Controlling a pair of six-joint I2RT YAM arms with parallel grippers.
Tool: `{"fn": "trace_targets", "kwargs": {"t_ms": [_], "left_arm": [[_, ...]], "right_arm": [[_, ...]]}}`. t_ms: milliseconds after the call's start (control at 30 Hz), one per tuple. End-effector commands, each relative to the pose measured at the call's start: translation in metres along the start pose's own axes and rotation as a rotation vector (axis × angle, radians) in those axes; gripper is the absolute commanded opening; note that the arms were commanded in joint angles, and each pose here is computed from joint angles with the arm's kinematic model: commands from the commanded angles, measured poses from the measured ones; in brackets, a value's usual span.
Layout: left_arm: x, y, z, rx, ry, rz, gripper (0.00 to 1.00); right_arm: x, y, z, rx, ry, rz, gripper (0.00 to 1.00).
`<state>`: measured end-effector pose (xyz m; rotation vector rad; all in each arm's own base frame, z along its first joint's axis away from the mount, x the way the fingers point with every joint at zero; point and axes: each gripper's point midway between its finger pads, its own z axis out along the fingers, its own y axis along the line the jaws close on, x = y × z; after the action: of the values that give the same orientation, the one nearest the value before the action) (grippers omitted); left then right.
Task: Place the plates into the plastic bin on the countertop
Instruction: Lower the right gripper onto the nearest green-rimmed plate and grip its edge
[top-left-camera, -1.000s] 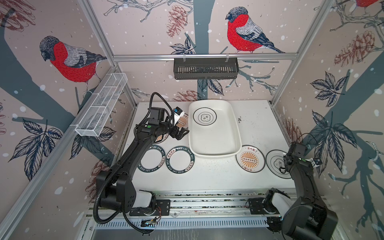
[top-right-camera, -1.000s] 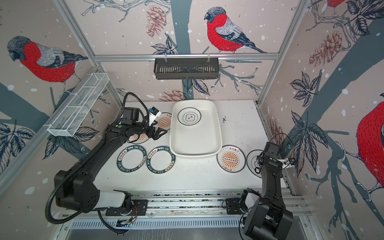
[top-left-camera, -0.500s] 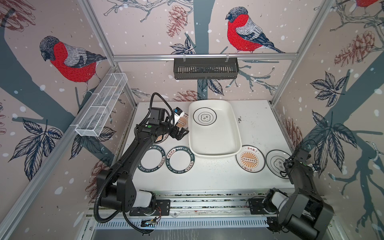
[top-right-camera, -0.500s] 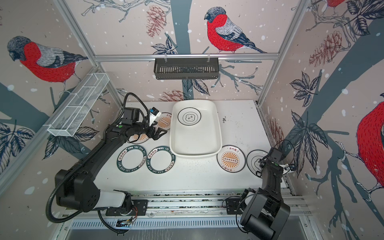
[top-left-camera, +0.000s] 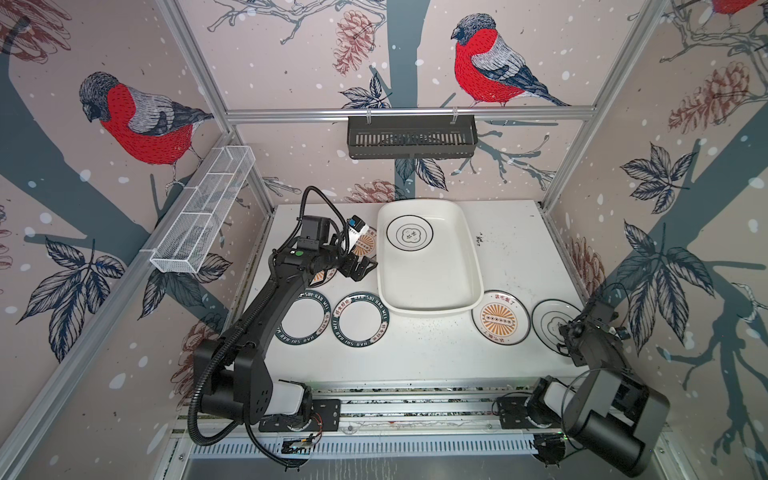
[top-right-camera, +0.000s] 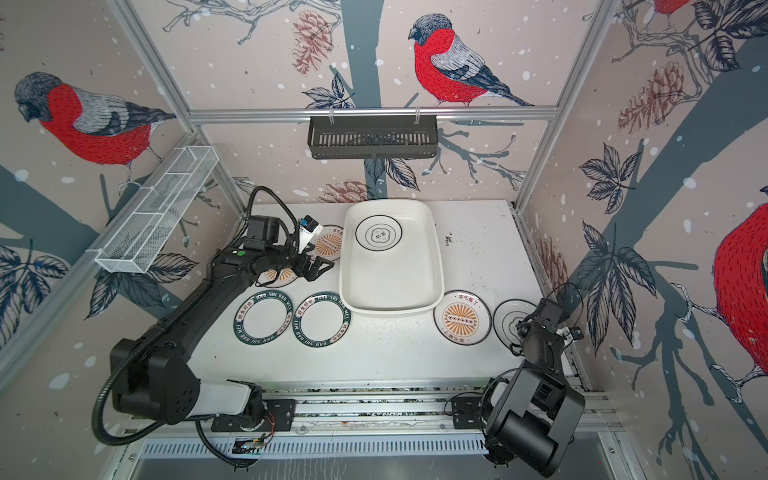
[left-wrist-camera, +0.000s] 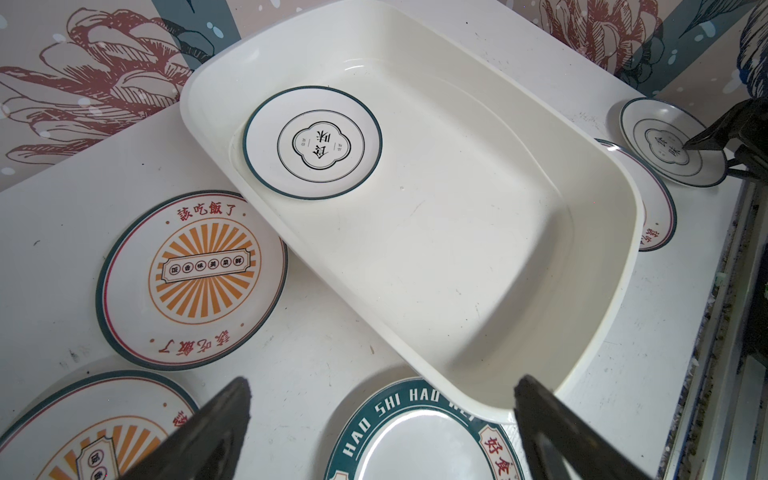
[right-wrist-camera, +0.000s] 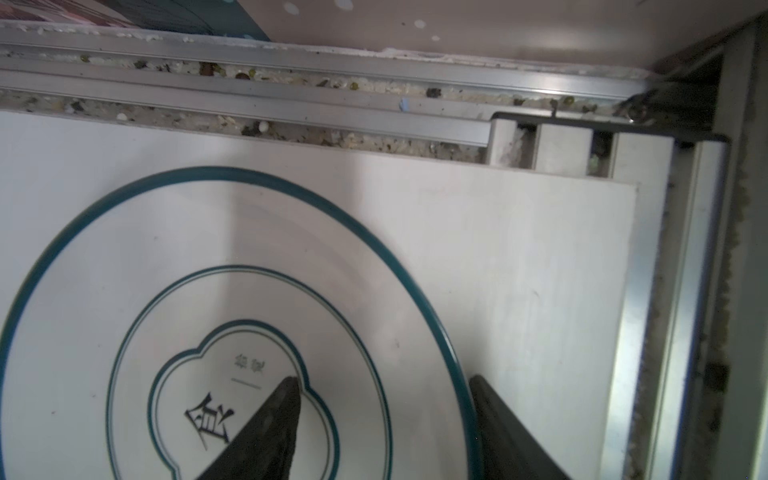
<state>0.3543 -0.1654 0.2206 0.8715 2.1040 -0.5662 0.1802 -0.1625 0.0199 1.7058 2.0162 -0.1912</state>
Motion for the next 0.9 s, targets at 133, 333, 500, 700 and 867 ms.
{"fn": "trace_targets", "kwargs": {"t_ms": [133,333,500,700,867], "left_arm": [[-0.001,-0.002,-0.002,0.001,0.003,0.017,0.98],[-0.002,-0.001,-0.001,-0.001,0.0,0.015,0.98],[-0.003,-0.002,-0.001,0.002,-0.003,0.011,0.98],[-0.002,0.0,0.002,0.002,0.002,0.004,0.98],[-0.002,0.0,0.002,-0.001,0.0,-0.001,0.98]], "right_arm": [[0.007,0.022,0.005,-0.12,0.034,-0.034,0.61],[0.008,0.039,0.008,-0.195,0.062,-0.073,0.59],[0.013,0.06,0.008,-0.3,0.098,-0.135,0.58],[0.023,0.079,0.011,-0.403,0.15,-0.189,0.57],[0.029,0.094,0.014,-0.455,0.178,-0.213,0.53]]}}
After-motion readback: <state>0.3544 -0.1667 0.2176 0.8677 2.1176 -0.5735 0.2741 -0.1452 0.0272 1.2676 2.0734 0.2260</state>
